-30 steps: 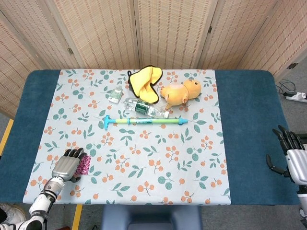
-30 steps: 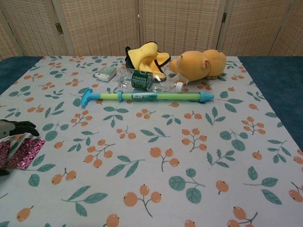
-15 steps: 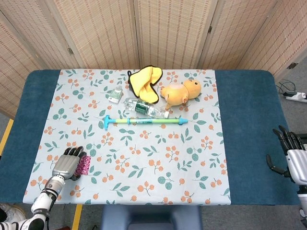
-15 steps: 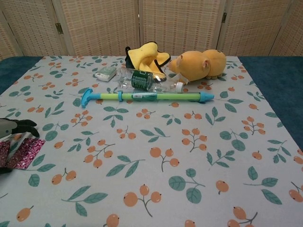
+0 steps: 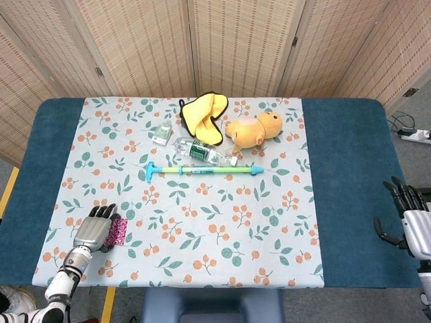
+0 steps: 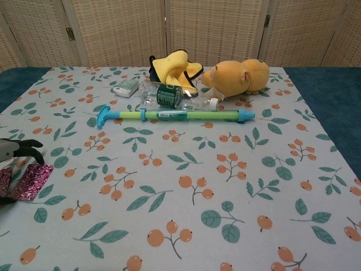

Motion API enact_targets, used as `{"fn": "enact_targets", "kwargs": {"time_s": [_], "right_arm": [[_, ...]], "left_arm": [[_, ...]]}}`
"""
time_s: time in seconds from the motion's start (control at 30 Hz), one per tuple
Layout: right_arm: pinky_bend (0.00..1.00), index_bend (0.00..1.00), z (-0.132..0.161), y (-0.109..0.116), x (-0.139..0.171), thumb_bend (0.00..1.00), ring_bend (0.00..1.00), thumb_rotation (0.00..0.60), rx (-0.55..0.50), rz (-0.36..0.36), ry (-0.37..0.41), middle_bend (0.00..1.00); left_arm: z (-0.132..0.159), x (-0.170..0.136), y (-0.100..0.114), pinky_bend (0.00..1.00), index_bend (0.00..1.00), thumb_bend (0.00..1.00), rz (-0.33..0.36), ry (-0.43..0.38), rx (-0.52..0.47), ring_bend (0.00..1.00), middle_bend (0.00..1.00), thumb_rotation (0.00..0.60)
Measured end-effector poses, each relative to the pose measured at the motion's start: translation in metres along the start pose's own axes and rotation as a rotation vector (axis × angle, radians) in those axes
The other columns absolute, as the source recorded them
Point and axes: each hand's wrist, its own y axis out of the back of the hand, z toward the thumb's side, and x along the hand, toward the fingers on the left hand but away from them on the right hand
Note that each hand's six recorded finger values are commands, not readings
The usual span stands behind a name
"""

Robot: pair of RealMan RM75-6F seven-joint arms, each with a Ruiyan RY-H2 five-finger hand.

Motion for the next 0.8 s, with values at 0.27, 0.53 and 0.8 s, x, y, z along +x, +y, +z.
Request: {"fn": "enact_targets", "kwargs": {"time_s": [0.27, 0.53, 0.8], "right_arm": [[0.00, 0.00, 0.000, 0.001, -0.002, 0.52, 0.00, 0.398, 0.001, -0.002, 0.003, 0.00], [0.00, 0.00, -0.001, 0.003, -0.003, 0.52, 0.00, 0.398, 0.001, -0.008, 0.003, 0.00], [0.00, 0.00, -0.002, 0.003, -0.001, 0.52, 0.00, 0.401, -0.003, -0.009, 0.000, 0.00]], "left_arm": [[-0.012, -0.013, 0.011, 0.00, 0.29, 0.29, 0.024, 0.038, -0.065, 0.00, 0.00, 0.600], [-0.027, -0.025, 0.008, 0.00, 0.29, 0.29, 0.020, 0.080, -0.132, 0.00, 0.00, 0.600], [-0.006, -0.026, 0.006, 0.00, 0.28, 0.29, 0.026, 0.030, -0.161, 0.00, 0.00, 0.600]]}}
